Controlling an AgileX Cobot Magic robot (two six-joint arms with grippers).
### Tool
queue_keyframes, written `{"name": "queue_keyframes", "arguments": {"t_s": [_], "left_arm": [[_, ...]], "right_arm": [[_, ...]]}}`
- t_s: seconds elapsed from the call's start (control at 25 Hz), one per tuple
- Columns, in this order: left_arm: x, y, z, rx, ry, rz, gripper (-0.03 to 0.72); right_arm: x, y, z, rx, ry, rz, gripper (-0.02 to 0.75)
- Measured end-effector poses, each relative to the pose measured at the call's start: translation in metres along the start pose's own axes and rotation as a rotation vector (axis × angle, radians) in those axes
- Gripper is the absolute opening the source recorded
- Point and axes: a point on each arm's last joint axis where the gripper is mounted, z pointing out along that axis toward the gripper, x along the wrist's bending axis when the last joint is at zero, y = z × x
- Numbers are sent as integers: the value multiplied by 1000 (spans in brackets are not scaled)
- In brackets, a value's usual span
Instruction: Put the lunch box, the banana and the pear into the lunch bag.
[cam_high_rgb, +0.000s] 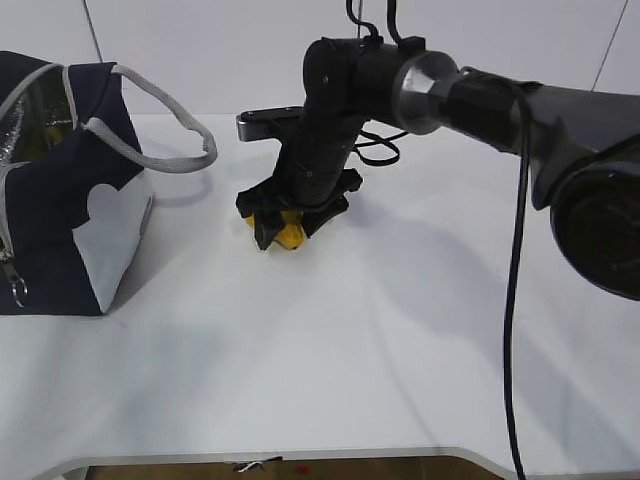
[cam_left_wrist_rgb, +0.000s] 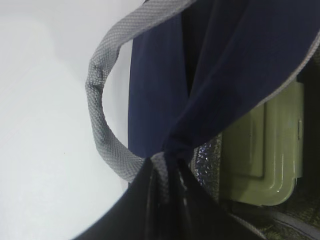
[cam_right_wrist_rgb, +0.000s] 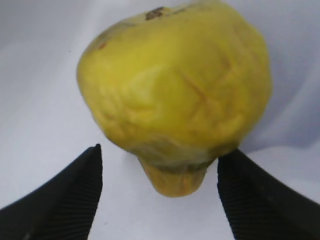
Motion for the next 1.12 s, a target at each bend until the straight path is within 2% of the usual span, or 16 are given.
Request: {"name": "queue_keyframes", "arguments": {"t_s": [0.16, 0.48, 0.96, 1.12], "left_arm": [[0, 0, 0, 2, 0, 0, 25], [0, 0, 0, 2, 0, 0, 25], [0, 0, 0, 2, -5, -3, 25], [0, 0, 0, 4, -5, -3, 25]], "right_arm": [[-1, 1, 0, -9, -16, -8, 566], [-3, 1, 0, -12, -31, -15, 477], [-4, -1, 8, 0, -31, -15, 465], [-4, -1, 8, 0, -31, -15, 410]]}}
